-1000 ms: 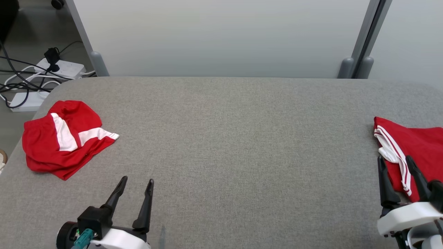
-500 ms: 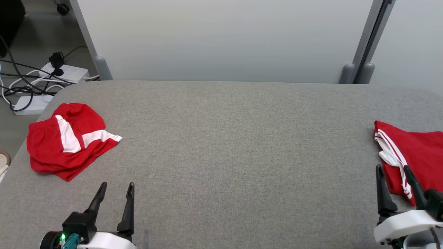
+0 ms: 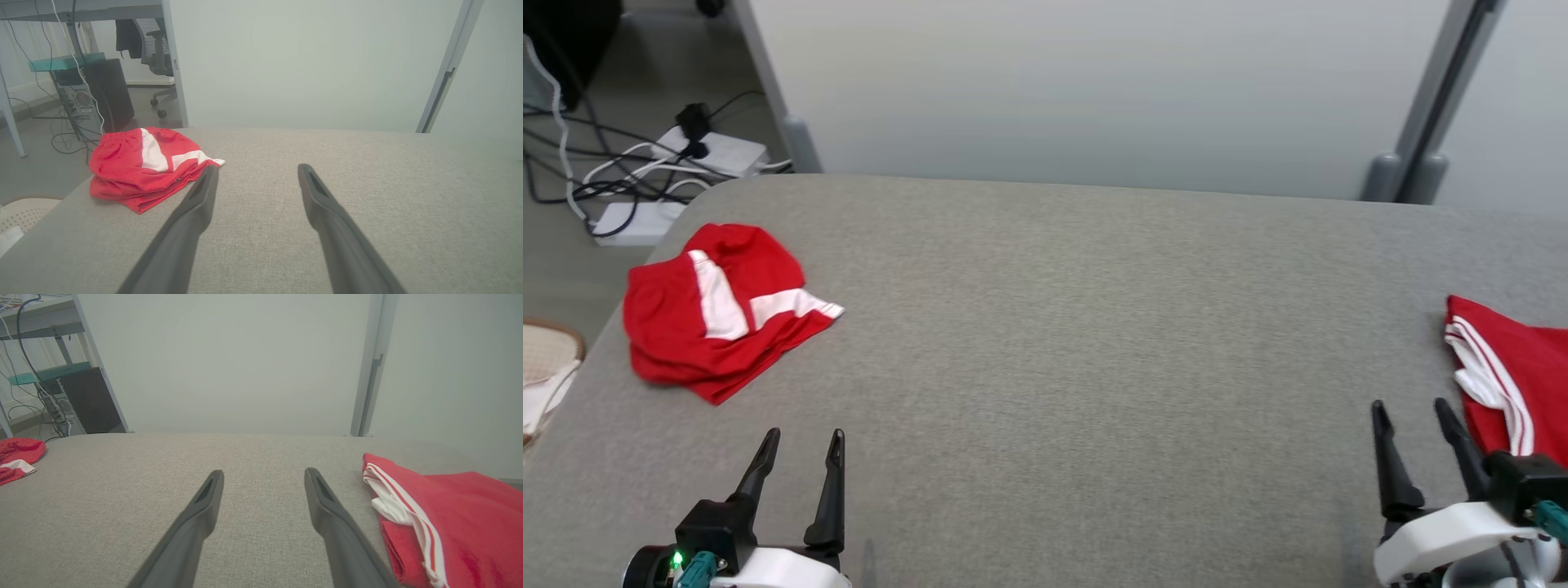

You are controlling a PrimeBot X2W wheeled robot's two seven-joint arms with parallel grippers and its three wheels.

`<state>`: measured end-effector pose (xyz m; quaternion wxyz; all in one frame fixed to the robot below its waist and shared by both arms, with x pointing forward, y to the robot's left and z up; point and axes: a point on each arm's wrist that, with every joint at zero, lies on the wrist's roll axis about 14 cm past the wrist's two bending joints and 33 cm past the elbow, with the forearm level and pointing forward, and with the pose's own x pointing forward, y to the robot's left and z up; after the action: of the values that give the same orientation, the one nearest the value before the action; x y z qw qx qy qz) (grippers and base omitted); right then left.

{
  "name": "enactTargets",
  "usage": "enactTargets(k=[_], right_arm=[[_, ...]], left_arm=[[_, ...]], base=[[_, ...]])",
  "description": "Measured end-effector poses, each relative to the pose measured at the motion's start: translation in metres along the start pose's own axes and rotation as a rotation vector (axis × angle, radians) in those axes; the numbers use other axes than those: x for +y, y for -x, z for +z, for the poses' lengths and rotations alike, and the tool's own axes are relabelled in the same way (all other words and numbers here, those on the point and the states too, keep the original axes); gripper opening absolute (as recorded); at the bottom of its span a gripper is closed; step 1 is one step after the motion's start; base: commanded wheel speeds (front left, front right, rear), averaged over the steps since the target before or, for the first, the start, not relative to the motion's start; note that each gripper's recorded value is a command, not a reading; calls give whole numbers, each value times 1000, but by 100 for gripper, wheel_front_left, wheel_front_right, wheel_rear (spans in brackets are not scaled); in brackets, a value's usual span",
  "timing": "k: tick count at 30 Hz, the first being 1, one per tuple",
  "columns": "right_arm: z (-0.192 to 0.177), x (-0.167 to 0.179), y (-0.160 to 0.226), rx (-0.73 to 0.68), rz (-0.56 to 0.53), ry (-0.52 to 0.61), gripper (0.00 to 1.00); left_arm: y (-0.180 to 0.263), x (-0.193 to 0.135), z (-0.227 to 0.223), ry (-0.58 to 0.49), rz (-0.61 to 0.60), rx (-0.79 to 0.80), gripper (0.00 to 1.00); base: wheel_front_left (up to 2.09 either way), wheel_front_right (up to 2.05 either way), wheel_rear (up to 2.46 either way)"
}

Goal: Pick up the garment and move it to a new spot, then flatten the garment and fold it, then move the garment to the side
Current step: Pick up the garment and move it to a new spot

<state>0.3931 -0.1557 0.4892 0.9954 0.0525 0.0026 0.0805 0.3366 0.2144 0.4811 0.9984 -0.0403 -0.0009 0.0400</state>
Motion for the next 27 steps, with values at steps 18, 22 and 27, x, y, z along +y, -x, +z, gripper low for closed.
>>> enactTargets(k=[18,22,27], right_arm=[[-24,152,-50,68,421,-21,100],[-31,178,-52,88,493,-23,100],[-38,194,-55,104,534,-31,100]], left_arm=[[77,100,-1,9,347,-1,100],[96,116,-3,12,417,8,100],[108,128,-5,19,471,17,100]], base=[[0,0,0],[0,0,0],[0,0,0]])
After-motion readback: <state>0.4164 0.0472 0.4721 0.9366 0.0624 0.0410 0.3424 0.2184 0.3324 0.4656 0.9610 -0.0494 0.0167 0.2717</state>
